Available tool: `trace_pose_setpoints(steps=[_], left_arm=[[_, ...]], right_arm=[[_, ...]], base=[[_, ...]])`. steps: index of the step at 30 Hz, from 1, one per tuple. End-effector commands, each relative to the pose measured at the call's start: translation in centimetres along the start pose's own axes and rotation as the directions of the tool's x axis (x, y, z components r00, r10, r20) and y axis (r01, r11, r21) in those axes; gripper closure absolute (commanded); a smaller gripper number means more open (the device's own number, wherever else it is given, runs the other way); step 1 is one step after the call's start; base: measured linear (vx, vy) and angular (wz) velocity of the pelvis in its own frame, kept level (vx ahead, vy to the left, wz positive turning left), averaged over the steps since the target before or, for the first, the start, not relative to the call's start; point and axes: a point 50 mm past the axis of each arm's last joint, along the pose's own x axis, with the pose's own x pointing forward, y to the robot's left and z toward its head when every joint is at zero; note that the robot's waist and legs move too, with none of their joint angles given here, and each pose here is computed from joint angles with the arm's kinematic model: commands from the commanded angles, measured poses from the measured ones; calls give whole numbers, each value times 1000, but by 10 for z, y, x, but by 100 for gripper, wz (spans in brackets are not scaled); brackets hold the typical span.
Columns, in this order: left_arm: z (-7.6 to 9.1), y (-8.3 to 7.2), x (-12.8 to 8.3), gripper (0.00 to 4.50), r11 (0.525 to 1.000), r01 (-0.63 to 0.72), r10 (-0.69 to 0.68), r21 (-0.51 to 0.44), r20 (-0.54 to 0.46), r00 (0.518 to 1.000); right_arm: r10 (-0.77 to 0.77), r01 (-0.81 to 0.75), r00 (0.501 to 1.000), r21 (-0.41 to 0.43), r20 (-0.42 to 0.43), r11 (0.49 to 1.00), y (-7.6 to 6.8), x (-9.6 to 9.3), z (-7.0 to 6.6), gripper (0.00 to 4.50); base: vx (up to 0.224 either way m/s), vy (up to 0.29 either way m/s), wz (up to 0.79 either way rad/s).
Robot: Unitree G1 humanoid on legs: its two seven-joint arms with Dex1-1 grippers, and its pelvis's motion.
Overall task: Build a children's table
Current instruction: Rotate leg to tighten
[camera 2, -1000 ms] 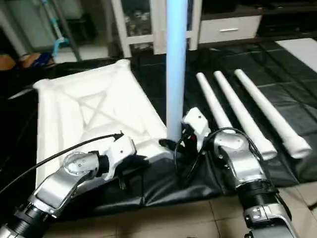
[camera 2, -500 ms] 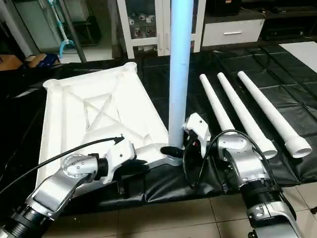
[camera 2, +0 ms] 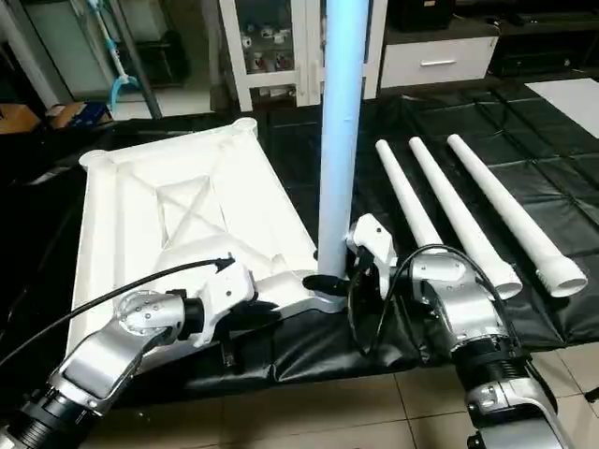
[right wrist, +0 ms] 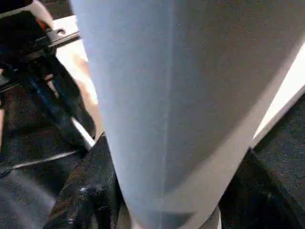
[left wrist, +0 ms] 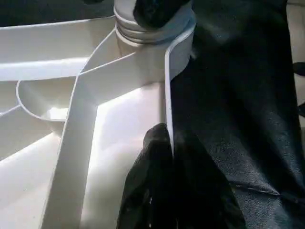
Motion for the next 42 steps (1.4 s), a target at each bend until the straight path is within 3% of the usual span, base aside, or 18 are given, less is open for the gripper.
trace_pose_setpoints(steps=[1, 8, 10, 11, 13, 15, 17, 18, 21, 23, 25, 28, 35, 42], left_arm=[[-16, -13, 4, 450, 996, 78, -81, -35, -71, 994], [-12, 4, 19, 450, 992, -100, 92, -74, -103, 990], [-5, 18, 29, 450, 963, -247, 235, -110, -115, 965], [0, 29, 32, 450, 924, -360, 346, -130, -119, 931], [5, 37, 35, 450, 888, -437, 423, -145, -119, 898], [10, 42, 38, 450, 870, -473, 460, -139, -118, 880], [12, 43, 40, 450, 869, -478, 465, -131, -117, 877], [12, 44, 40, 450, 874, -470, 458, -120, -117, 881], [9, 43, 38, 450, 886, -451, 439, -106, -118, 890], [5, 42, 36, 450, 896, -435, 423, -90, -128, 897], [-1, 39, 34, 450, 908, -411, 398, -86, -132, 908], [-10, 32, 27, 450, 942, -330, 321, -62, -124, 939], [-20, 16, 15, 450, 983, -179, 175, -26, -114, 978], [-21, -1, 6, 450, 1000, -12, 12, 5, -81, 997]], right_arm=[[-179, 179, 983, 12, -29, 984, -15, -5, -2, 241], [-418, 421, 907, 81, -52, 904, -14, 24, -14, 246], [-540, 545, 838, 116, -74, 830, -14, 39, -15, 247], [-597, 602, 798, 143, -80, 786, -13, 48, -14, 248], [-660, 665, 746, 163, -93, 729, -12, 57, -12, 249], [-677, 677, 733, 180, -74, 714, -6, 72, -6, 250], [-661, 652, 750, 200, -25, 731, 1, 84, 3, 252], [-624, 603, 780, 219, 41, 767, 7, 94, 14, 252], [-583, 556, 807, 211, 96, 804, 11, 97, 21, 253], [-567, 541, 815, 193, 117, 818, 11, 94, 23, 253], [-540, 512, 827, 187, 158, 838, 9, 88, 27, 198], [-497, 473, 843, 156, 204, 867, 2, 70, 31, 179], [-348, 342, 919, 68, 187, 937, -4, 44, 31, 113], [-170, 171, 981, -11, 91, 985, -5, 13, 23, 64]], base=[[0, 0, 0], [0, 0, 0], [-25, 3, 0], [-62, 11, -1], [-61, 13, 0], [-60, 18, 0], [0, 0, 0], [0, 0, 0], [0, 0, 0], [0, 0, 0], [0, 0, 0], [0, 0, 0], [0, 0, 0], [39, -8, 5]])
